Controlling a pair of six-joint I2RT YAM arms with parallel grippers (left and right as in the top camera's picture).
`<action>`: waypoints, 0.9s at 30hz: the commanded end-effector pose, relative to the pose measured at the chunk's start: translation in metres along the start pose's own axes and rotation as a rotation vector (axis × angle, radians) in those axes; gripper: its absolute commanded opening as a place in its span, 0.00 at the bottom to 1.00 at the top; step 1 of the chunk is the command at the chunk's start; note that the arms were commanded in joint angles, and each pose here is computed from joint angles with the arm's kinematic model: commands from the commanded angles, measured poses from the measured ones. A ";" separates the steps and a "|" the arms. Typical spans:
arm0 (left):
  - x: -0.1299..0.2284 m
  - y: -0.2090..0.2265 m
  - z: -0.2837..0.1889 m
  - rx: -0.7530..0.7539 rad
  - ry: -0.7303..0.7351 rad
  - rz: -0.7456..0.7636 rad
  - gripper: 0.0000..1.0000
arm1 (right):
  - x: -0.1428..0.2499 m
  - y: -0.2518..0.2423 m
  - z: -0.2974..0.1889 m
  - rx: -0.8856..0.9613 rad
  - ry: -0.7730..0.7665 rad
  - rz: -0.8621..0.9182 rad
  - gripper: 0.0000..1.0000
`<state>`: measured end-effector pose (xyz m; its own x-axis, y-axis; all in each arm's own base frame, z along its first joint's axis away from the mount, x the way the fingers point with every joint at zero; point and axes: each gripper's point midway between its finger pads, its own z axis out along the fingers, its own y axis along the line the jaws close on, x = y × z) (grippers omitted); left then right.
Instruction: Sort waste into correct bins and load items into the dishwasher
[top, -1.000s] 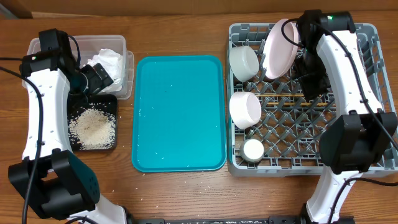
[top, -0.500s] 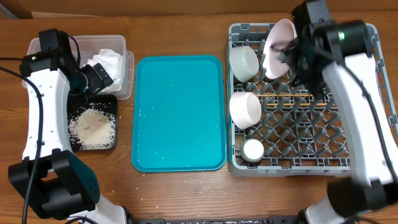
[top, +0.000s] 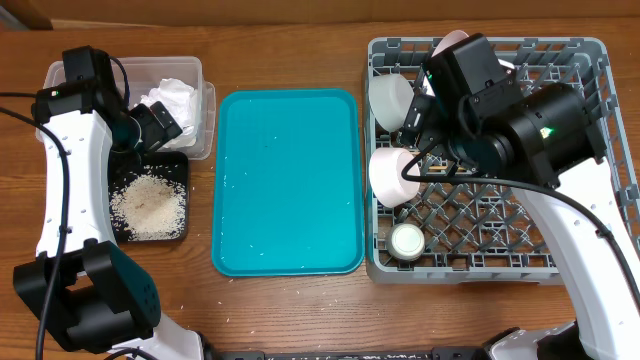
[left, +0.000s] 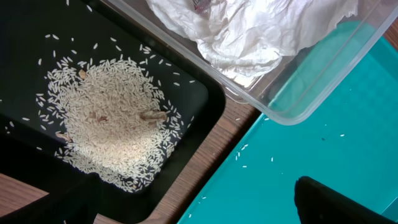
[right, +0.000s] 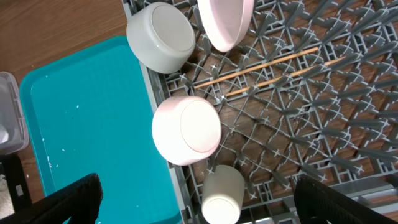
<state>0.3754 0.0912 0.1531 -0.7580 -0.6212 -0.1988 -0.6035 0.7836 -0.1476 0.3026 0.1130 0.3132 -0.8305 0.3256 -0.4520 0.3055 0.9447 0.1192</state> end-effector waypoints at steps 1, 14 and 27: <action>0.001 -0.002 -0.006 0.010 -0.013 0.019 1.00 | -0.009 -0.001 -0.002 0.009 -0.046 -0.006 1.00; 0.001 -0.002 -0.006 0.010 -0.013 0.019 1.00 | -0.085 0.051 -0.023 -0.217 -0.354 -0.179 1.00; 0.001 -0.002 -0.006 0.010 -0.013 0.019 1.00 | -0.095 0.028 -0.013 -0.263 -0.408 -0.149 1.00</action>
<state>0.3754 0.0911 0.1531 -0.7579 -0.6215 -0.1983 -0.6037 0.7834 -0.1479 0.3948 0.1162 0.3701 -0.6163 0.1929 -0.7635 0.0442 0.9765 0.2110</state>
